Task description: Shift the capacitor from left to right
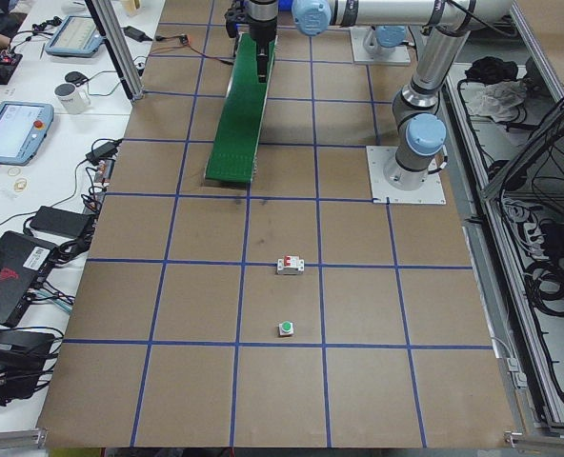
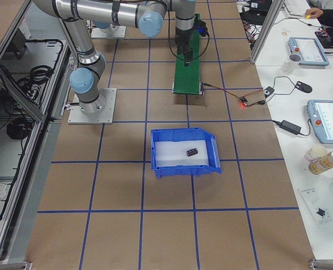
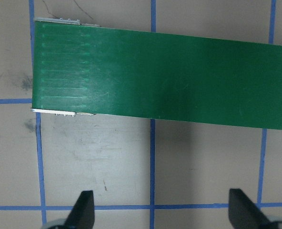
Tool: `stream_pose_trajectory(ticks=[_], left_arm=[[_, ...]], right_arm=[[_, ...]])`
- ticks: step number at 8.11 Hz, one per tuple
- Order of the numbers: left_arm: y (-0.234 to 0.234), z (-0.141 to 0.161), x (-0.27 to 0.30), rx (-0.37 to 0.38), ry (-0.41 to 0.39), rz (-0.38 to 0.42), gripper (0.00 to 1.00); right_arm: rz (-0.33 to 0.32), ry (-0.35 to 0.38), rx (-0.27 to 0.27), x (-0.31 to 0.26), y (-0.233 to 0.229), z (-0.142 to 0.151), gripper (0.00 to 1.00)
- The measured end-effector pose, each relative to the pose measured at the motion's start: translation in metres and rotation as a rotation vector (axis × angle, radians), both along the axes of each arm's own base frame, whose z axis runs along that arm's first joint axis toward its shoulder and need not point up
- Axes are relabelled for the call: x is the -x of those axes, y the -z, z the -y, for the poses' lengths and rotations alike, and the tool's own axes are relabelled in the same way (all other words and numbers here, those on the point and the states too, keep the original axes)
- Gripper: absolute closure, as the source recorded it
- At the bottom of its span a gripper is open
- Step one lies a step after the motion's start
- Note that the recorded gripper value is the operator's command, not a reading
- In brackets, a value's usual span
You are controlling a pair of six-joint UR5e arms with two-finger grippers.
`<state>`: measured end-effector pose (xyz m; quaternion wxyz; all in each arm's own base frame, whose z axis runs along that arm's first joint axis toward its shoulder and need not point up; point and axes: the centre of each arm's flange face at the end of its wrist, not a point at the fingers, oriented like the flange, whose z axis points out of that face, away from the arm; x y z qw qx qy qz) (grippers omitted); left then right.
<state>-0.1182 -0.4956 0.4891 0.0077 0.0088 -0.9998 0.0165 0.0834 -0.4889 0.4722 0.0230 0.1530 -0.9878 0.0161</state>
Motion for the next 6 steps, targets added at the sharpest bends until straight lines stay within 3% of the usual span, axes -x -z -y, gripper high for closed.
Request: stream_pose_trajectory(ticks=[3, 6], left_arm=[[-0.001, 0.000, 0.000, 0.002, 0.000, 0.001, 0.00], [-0.001, 0.000, 0.000, 0.002, 0.000, 0.001, 0.00]], right_arm=[[0.010, 0.065, -0.020, -0.061, -0.006, -0.027, 0.00], [0.013, 0.065, -0.016, -0.077, -0.007, -0.033, 0.00]])
